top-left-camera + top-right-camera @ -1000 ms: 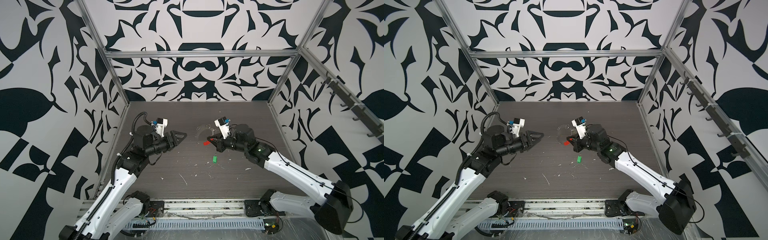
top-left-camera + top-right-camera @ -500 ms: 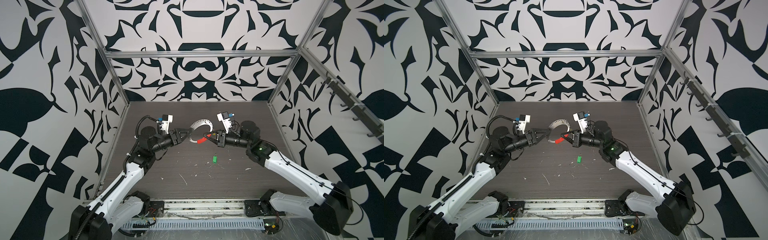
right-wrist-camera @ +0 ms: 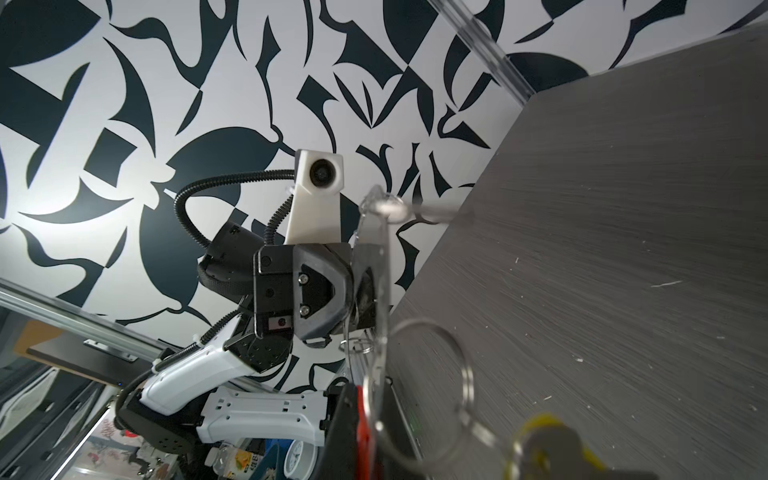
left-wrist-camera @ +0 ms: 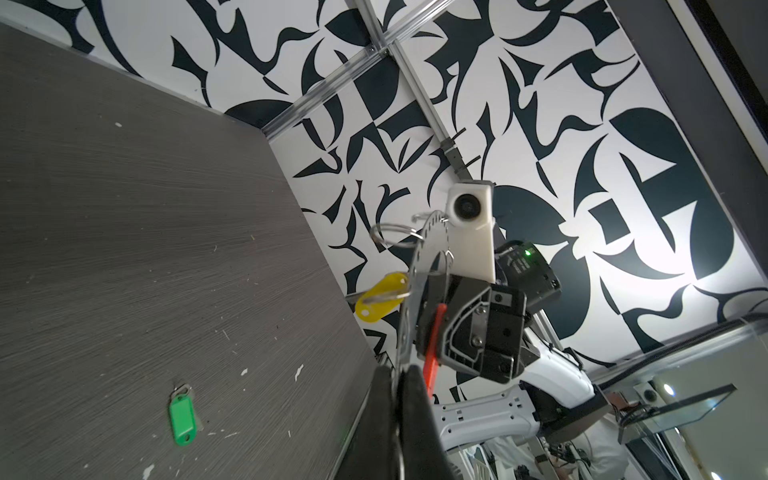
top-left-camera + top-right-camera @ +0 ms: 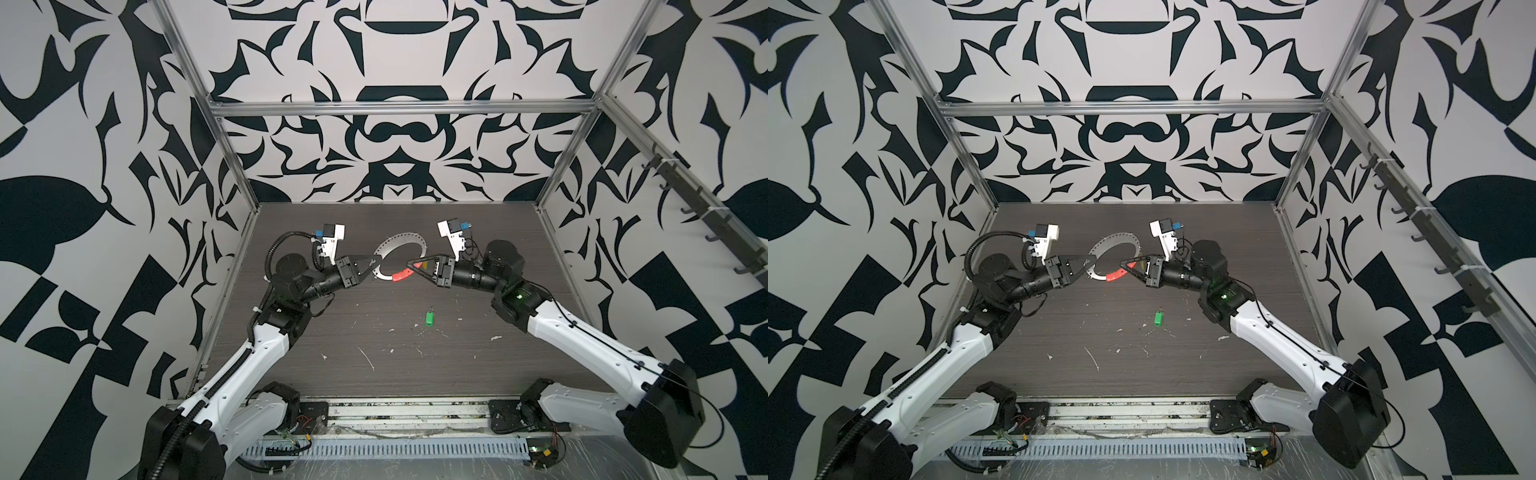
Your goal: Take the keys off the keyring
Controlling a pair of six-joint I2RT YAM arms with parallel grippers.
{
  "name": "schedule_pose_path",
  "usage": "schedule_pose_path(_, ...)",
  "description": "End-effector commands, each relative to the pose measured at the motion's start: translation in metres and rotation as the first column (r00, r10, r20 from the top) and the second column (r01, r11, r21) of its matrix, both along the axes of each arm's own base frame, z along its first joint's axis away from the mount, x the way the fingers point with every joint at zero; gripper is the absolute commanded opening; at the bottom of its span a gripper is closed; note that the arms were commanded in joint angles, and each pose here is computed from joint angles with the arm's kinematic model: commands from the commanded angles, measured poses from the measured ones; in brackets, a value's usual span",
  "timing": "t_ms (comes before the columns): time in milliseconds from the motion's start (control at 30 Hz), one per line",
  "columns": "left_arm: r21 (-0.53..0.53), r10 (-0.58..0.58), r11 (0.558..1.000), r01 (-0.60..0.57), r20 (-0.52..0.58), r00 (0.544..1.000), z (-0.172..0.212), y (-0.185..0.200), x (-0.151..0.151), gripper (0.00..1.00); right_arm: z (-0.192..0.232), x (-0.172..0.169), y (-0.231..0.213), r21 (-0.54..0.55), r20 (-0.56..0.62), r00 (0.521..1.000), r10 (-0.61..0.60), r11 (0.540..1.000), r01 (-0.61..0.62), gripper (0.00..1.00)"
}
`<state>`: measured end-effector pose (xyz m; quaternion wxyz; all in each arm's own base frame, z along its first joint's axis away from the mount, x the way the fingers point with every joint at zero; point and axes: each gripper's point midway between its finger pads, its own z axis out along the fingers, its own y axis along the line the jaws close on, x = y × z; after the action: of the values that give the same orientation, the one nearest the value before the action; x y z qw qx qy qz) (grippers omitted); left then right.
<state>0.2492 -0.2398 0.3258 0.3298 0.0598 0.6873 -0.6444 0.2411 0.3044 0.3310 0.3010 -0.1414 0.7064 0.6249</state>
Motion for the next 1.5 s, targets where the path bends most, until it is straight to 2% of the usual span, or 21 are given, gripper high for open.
schedule_pose_path(0,0.032,0.050,0.998,-0.047,-0.076,0.996,-0.005,0.003,0.006,0.00,0.004,-0.008,-0.002,-0.018,0.100,0.995,0.011,1.000,-0.009,0.15)
schedule_pose_path(67,0.051,0.055,0.997,-0.051,-0.082,0.995,-0.003,0.005,0.004,0.00,-0.005,-0.014,-0.008,-0.078,0.123,0.992,0.010,0.997,0.000,0.30)
schedule_pose_path(133,0.070,0.065,0.996,-0.059,-0.085,0.994,0.000,0.008,0.000,0.00,-0.011,-0.020,-0.014,-0.120,0.148,0.989,0.013,0.993,0.005,0.37)
schedule_pose_path(233,0.116,0.072,0.991,-0.060,-0.094,0.993,0.006,0.012,-0.008,0.00,-0.025,-0.027,-0.025,-0.190,0.175,0.985,0.000,0.981,0.034,0.41)
schedule_pose_path(433,0.229,0.061,0.973,-0.028,-0.137,0.989,0.012,0.019,-0.024,0.00,-0.037,-0.032,-0.047,-0.268,0.270,0.961,-0.054,0.955,0.129,0.42)
schedule_pose_path(600,0.292,0.016,0.956,0.035,-0.172,0.985,0.014,0.019,-0.035,0.00,-0.026,-0.026,-0.064,-0.245,0.401,0.905,-0.143,0.935,0.257,0.38)
schedule_pose_path(700,0.287,-0.051,0.953,0.101,-0.177,0.983,0.018,0.014,-0.044,0.00,-0.013,-0.026,-0.067,-0.206,0.477,0.864,-0.163,0.935,0.290,0.34)
schedule_pose_path(867,0.258,-0.145,0.949,0.181,-0.153,0.978,0.027,0.008,-0.057,0.00,0.003,-0.036,-0.061,-0.155,0.554,0.825,-0.113,0.959,0.236,0.35)
schedule_pose_path(1000,0.252,-0.168,0.947,0.201,-0.146,0.975,0.030,0.007,-0.059,0.00,0.011,-0.043,-0.059,-0.131,0.586,0.805,-0.092,0.970,0.206,0.38)
schedule_pose_path(1233,0.234,-0.199,0.946,0.224,-0.128,0.972,0.035,0.005,-0.063,0.00,0.008,-0.047,-0.053,-0.166,0.602,0.798,-0.029,0.973,0.161,0.39)
schedule_pose_path(1467,0.230,-0.201,0.947,0.225,-0.121,0.972,0.037,0.005,-0.064,0.00,0.008,-0.047,-0.052,-0.169,0.605,0.796,-0.021,0.973,0.154,0.40)
